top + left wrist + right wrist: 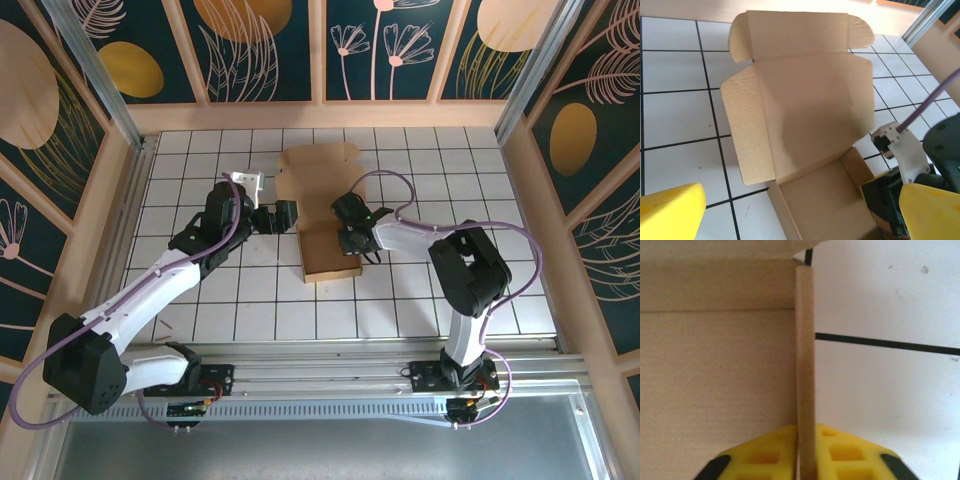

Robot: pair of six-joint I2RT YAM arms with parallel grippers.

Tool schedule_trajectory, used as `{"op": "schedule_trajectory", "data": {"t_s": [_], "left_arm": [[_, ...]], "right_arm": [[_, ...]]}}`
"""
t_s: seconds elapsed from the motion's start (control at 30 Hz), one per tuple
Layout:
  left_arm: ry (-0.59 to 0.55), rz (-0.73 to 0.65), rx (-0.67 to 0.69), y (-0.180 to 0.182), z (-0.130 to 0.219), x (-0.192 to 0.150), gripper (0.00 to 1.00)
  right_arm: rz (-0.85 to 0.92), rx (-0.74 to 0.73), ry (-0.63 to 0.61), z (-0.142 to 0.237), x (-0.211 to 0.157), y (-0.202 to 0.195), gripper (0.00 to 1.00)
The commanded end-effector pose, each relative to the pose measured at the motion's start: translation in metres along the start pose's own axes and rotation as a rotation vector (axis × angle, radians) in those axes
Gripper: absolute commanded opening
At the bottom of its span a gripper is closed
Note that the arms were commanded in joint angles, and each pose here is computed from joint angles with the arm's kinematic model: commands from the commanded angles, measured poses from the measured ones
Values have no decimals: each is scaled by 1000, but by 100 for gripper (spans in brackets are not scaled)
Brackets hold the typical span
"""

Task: Fold the paper box

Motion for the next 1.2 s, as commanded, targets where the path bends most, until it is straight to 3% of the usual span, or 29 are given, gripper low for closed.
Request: {"op": "schedule_trajectory", "data": {"t_s": [0.0, 0.17, 0.3, 0.4, 0.5, 0.67, 0.83, 1.03, 1.17], "left_arm": [[-1, 21, 49, 10, -5, -3, 99], [67, -9, 75, 14, -18, -6, 97], [69, -18, 85, 18, -25, 15, 96], [62, 1, 102, 28, -31, 22, 95], [71, 39, 130, 49, -37, 22, 94], [158, 56, 53, 53, -62, 17, 87], [233, 81, 48, 57, -88, 5, 81], [297, 106, -28, 51, -115, -9, 75], [308, 123, -96, 42, -124, -11, 67]], "right_arm": [[-35, 50, -19, 15, -2, 7, 29], [-33, 125, -140, 64, 24, 9, 52], [-36, 223, -290, 107, 66, -8, 69], [-45, 408, -430, 131, 102, -28, 99], [-63, 583, -500, 144, 138, -47, 99], [5, 670, -396, 113, 172, -52, 97], [38, 681, -319, 80, 177, -40, 79], [67, 701, -293, 66, 175, -23, 69], [74, 700, -268, 55, 169, -13, 69]]}}
Point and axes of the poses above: each hand's point on the last joint's axis, 136 mm out from that joint toward the fingers, its own z axis back along the fingers, its own y axis along the line the jaws close on, x = y × z, the point moved 1 cm from there along z, back along the fingers, and after that the axes turned 9 degrees about -z, right-handed, at the moved point
